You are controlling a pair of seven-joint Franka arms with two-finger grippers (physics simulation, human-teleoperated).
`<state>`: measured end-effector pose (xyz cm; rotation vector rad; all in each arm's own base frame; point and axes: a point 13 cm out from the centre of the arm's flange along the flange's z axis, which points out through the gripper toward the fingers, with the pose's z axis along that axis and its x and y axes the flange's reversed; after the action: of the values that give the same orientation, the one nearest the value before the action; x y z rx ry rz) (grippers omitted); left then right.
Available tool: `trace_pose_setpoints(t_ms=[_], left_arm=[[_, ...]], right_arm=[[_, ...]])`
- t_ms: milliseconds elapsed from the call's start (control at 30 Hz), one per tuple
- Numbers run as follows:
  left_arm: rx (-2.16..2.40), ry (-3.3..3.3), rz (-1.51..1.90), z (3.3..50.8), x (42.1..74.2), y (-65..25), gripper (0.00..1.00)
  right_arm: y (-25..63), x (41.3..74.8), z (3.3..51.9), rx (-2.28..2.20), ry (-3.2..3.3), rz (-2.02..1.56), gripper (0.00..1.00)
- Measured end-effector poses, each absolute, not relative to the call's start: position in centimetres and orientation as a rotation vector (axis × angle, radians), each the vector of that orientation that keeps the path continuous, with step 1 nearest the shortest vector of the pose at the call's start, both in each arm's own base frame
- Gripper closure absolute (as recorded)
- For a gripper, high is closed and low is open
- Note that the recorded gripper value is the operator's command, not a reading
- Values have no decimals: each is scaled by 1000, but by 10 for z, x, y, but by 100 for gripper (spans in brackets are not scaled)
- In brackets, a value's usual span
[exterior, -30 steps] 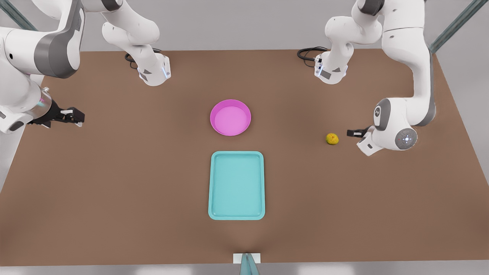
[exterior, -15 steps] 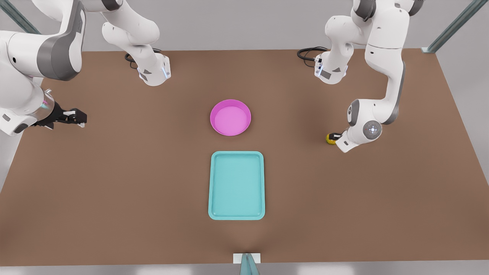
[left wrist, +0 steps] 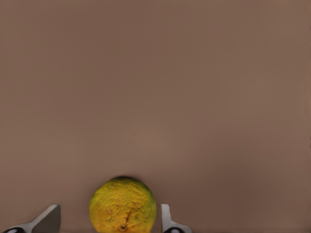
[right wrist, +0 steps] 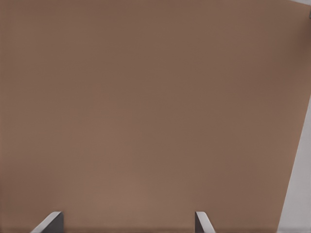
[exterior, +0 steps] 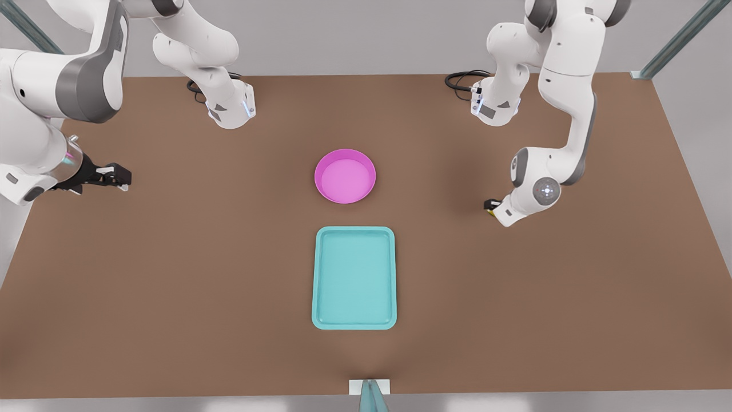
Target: Place the orange on the plate with the left arm and the plate on the tray with the right arm
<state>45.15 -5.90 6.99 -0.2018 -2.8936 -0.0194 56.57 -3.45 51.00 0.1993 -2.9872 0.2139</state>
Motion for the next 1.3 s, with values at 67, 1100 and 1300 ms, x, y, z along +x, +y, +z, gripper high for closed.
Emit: trace_pose_setpoints(t_ms=[67, 1100, 1300], left_arm=[[-197, -2884, -21, 63, 449, -59, 0], [-783, -2861, 90, 185, 427, -526, 38], [-656, -2757, 57, 171, 336, -574, 37]], right_arm=[[-35, 566, 509, 200, -2986, 213, 0], [-36, 565, 500, 205, -2967, 208, 0], [-36, 564, 498, 205, -2963, 207, 0]])
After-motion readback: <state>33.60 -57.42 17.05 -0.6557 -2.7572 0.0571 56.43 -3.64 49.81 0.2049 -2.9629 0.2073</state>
